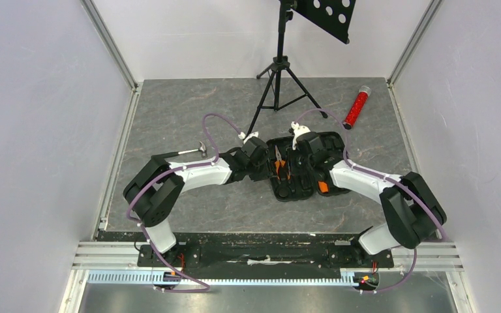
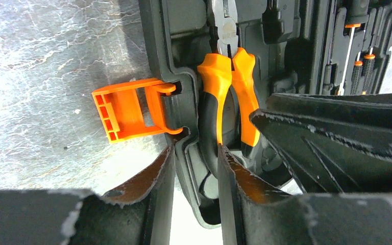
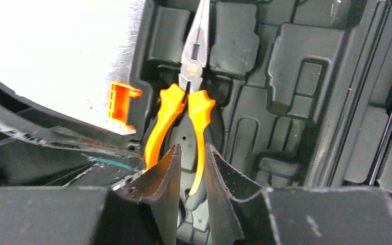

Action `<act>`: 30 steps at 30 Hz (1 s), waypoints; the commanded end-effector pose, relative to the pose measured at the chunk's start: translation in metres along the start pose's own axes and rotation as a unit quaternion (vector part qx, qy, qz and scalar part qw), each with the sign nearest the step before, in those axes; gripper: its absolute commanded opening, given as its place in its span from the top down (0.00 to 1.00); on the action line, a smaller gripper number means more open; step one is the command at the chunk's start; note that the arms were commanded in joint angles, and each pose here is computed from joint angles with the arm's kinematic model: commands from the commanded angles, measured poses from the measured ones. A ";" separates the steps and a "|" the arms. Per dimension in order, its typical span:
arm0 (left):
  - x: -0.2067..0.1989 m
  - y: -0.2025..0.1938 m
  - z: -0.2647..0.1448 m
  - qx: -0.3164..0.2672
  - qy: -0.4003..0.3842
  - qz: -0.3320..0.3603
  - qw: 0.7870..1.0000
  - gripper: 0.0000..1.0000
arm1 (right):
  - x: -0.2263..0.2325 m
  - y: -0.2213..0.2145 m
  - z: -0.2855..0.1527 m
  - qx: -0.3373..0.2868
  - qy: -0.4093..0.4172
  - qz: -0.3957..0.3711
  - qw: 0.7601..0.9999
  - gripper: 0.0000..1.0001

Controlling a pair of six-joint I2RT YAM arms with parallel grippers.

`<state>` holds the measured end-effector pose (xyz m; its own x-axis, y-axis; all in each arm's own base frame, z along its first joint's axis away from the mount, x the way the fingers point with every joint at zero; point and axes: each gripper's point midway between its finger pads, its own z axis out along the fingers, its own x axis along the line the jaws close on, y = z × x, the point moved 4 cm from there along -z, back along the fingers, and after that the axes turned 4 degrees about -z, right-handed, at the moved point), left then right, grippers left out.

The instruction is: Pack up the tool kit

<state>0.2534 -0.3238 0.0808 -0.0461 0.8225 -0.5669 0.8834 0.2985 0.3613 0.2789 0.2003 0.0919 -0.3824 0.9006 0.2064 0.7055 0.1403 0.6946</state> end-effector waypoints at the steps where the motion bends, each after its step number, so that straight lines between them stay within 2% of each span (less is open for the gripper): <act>1: 0.034 -0.019 0.015 0.028 0.065 -0.006 0.997 0.76 | -0.008 0.007 0.011 -0.013 -0.011 -0.008 1.000 0.79; 4: 0.042 -0.025 0.017 0.040 0.077 -0.009 0.996 0.81 | -0.008 -0.009 0.016 0.012 -0.001 -0.010 1.000 0.87; 8: 0.052 -0.033 0.018 0.051 0.090 -0.014 0.995 0.88 | -0.005 -0.021 0.020 0.025 0.020 -0.007 0.999 0.92; 14: 0.064 -0.049 0.020 0.080 0.093 -0.031 0.992 0.90 | 0.006 -0.007 0.012 0.008 0.049 -0.015 0.999 0.92; 18: 0.056 -0.042 0.014 0.065 0.075 -0.031 0.995 0.89 | 0.011 0.015 0.005 -0.019 0.054 -0.020 0.998 0.88; 21: 0.042 -0.031 0.005 0.043 0.048 -0.029 0.997 0.85 | 0.016 0.035 -0.002 -0.046 0.057 -0.026 0.997 0.83; 24: 0.025 -0.021 -0.007 0.023 0.014 -0.030 0.999 0.72 | 0.018 0.045 -0.006 -0.055 0.056 -0.033 0.996 0.79; 26: 0.017 -0.015 -0.017 0.010 -0.005 -0.029 1.000 0.67 | 0.022 0.048 -0.008 -0.057 0.066 -0.038 0.995 0.79; 30: 0.012 -0.002 -0.037 -0.033 -0.021 -0.022 0.999 0.66 | 0.031 0.045 -0.008 -0.054 0.080 -0.040 0.995 0.80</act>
<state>0.2357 -0.3089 0.0761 -0.0846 0.7896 -0.6078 0.8867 0.3379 0.3155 0.2931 0.2194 0.1152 -0.4841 0.8415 0.2398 0.6453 0.1582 0.7474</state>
